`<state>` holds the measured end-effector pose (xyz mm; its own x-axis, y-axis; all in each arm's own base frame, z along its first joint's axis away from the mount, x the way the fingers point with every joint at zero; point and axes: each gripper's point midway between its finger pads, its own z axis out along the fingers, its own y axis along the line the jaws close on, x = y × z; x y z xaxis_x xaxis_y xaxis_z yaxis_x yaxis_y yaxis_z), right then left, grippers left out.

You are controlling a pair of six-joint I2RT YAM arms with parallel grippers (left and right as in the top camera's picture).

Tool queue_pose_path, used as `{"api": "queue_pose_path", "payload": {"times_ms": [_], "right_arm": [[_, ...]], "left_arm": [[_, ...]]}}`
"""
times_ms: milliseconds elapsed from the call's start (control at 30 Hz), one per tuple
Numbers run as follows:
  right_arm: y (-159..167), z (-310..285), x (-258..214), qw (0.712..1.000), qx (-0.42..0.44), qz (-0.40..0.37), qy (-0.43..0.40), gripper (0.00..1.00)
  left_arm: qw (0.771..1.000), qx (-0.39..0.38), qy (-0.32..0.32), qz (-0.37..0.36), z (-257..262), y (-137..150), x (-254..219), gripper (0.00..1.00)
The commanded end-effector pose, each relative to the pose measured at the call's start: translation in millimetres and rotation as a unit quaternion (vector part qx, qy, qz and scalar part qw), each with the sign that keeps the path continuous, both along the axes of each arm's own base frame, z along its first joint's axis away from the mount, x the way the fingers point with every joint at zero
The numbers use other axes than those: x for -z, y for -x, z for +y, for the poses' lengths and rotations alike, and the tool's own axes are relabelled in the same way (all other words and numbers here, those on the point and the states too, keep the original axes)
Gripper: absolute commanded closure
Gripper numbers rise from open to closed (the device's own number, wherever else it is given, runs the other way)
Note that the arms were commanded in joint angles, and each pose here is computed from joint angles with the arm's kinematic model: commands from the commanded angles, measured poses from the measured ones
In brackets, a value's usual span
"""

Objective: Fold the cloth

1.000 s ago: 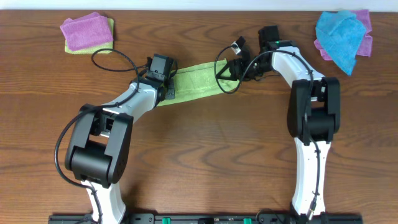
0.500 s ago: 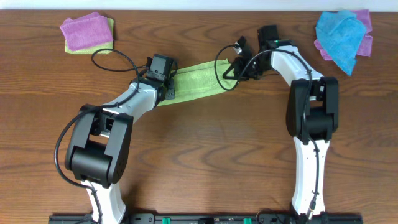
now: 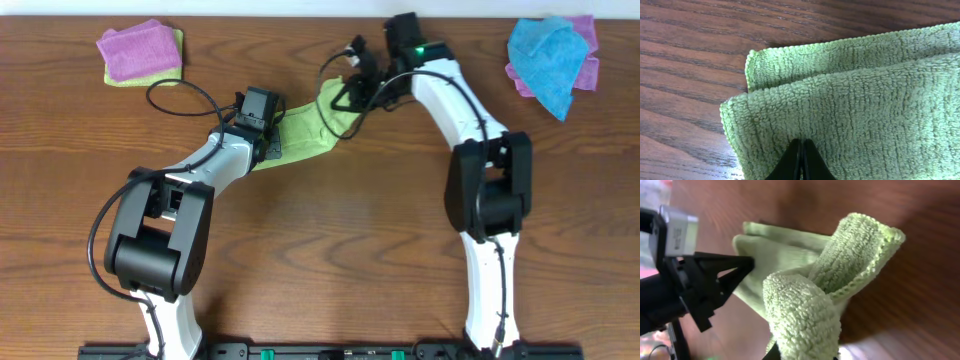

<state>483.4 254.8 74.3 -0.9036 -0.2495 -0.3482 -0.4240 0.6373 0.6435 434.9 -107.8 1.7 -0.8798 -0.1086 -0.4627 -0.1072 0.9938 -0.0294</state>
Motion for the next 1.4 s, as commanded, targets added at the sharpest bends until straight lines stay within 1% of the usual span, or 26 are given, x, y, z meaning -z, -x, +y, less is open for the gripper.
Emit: {"api": "queue_pose_path", "payload": {"times_ms": [0,200,300,467,567,633,700,900,1033,1100,1233,1367], "right_arm": [[5,16,-23,1.0,-0.005,-0.007,-0.01,0.98],[15,30,-23,1.0,-0.02,-0.005,-0.009,0.98],[16,31,-23,1.0,-0.022,-0.004,-0.009,0.98],[17,33,-28,1.0,-0.017,-0.001,-0.012,0.98],[17,33,-39,1.0,-0.018,-0.012,-0.015,0.99],[16,32,-46,1.0,-0.015,-0.021,-0.011,0.98],[14,30,-49,0.999,-0.011,-0.03,-0.002,0.98],[20,46,-46,0.999,-0.025,-0.043,0.01,0.98],[23,63,-41,0.996,-0.033,-0.07,0.039,0.99],[26,73,-39,0.994,-0.038,-0.084,0.053,0.98],[30,86,-34,0.99,-0.042,-0.107,0.083,0.99],[31,96,-30,0.987,-0.044,-0.123,0.096,0.99]], "left_arm": [[1.0,-0.002,0.014,0.02,-5,8,12,0.94],[1.0,-0.004,0.023,0.013,-7,6,6,0.94],[1.0,-0.003,0.029,0.0,-9,2,-6,0.94],[0.998,-0.002,0.043,-0.044,-11,-6,-46,0.94],[0.995,-0.006,0.049,-0.087,-9,-10,-84,0.94],[0.992,-0.019,0.036,-0.118,0,-11,-111,0.94],[0.99,-0.03,0.021,-0.136,10,-6,-133,0.94],[0.989,-0.038,0.013,-0.142,23,16,-164,0.94],[0.982,-0.061,-0.005,-0.178,38,23,-195,0.94],[0.979,-0.067,-0.002,-0.193,45,28,-211,0.94],[0.974,-0.095,0.006,-0.205,65,46,-233,0.94],[0.967,-0.127,0.007,-0.219,92,68,-256,0.94]]}}
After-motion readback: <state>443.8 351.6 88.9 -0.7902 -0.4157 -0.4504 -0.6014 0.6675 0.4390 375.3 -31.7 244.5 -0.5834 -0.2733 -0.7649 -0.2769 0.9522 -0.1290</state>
